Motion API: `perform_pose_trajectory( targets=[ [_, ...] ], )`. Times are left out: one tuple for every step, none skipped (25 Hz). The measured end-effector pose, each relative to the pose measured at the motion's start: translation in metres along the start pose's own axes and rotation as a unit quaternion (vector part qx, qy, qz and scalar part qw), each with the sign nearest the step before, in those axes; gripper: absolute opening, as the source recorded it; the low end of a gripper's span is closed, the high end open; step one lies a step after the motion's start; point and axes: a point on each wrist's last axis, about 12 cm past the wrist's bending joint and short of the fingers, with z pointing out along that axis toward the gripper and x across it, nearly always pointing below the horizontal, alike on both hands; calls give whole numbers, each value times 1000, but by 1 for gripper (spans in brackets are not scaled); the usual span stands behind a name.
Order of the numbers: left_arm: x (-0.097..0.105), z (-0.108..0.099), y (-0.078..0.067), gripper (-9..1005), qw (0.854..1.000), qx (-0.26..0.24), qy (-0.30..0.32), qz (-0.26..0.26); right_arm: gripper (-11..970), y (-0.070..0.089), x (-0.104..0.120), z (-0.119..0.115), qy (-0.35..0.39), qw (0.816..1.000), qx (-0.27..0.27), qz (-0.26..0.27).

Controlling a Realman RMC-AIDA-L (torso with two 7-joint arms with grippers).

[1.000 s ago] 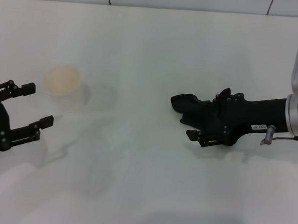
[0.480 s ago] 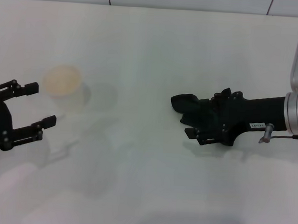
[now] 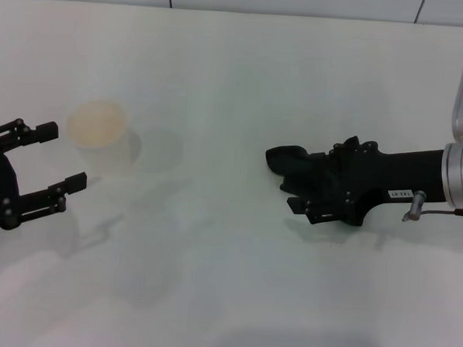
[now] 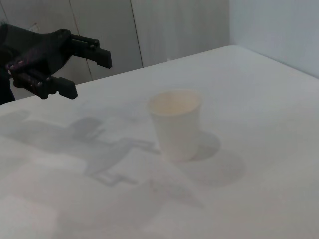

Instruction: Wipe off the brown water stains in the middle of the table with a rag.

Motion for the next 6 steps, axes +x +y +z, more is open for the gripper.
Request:
perform_pose_trajectory(
  targets=[
    [0,0,0,767,1000,0,-1,-1,845,0,0,0,0,1000,0,0],
    [0,0,0,767,1000,0,-1,-1,845,0,0,0,0,1000,0,0],
    [0,0,0,767,1000,0,-1,-1,845,0,0,0,0,1000,-1,0],
    [0,0,0,767,1000,0,0,-1,845,0,0,0,0,1000,-1,0],
    [0,0,-1,767,1000,0,0,-1,845,0,0,0,0,1000,-1,0],
    [0,0,-1,767,1000,0,0,-1,845,0,0,0,0,1000,-2,0]
  ],
)
